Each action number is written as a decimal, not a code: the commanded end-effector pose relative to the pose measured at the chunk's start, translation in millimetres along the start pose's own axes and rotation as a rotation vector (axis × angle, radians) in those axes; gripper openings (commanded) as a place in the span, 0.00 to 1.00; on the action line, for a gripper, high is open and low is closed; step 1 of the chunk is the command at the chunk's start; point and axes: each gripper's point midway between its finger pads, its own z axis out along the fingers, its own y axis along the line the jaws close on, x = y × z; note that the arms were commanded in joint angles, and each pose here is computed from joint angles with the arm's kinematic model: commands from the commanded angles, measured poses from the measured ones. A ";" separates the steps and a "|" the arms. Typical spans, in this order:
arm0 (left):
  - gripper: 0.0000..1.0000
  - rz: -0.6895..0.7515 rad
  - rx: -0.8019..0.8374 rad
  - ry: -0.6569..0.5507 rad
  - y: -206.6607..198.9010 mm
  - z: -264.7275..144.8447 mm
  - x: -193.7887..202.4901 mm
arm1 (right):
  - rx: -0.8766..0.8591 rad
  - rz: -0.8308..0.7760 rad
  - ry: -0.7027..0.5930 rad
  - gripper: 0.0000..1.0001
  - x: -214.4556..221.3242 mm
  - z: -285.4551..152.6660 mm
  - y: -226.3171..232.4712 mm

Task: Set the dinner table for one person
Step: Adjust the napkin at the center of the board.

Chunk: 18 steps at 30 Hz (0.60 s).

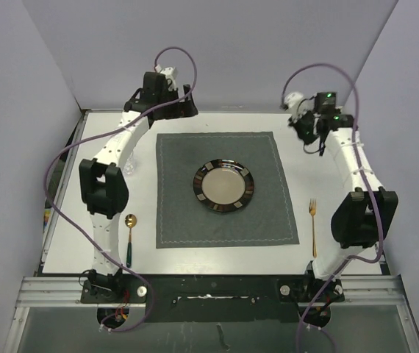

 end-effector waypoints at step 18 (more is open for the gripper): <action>0.20 -0.192 -0.244 0.099 1.2 -177.5 271.4 | -0.268 0.435 -0.243 0.00 -99.4 74.9 -46.9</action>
